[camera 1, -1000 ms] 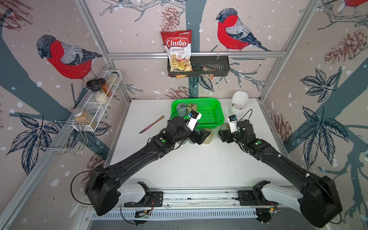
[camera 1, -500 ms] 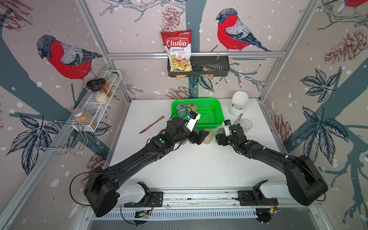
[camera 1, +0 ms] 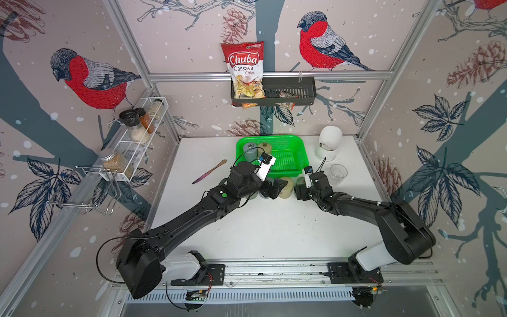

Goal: Take the tea canister out of the basket
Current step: Place the tea canister at the center of the board.

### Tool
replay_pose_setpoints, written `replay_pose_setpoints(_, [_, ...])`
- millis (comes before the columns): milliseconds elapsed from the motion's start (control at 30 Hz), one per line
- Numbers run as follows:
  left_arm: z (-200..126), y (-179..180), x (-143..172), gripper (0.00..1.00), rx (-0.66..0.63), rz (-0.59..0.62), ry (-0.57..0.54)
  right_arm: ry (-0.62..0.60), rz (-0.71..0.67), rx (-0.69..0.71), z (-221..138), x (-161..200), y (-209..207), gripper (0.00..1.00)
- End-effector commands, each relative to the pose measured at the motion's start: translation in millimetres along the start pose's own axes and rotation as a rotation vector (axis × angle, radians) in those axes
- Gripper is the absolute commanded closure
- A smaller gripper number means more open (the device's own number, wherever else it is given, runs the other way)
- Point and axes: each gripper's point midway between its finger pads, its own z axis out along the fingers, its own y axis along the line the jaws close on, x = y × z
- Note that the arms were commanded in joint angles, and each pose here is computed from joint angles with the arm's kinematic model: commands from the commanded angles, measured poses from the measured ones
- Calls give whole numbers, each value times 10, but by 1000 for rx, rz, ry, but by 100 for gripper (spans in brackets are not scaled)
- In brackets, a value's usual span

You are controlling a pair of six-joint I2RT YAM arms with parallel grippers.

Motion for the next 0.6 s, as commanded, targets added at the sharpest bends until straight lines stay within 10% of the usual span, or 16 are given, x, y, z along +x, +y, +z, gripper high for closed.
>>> replay_pose_setpoints(0, [-19, 8, -56, 3, -12, 20, -14, -87, 9, 26, 27, -225, -13, 100])
replay_pose_setpoints(267, [-5, 12, -53, 3, -12, 21, -5, -66, 2, 41, 135, -151, -26, 92])
replay_pose_setpoints(567, [-24, 1, -31, 3, -8, 21, -2, -74, -7, 14, 89, -130, 24, 47])
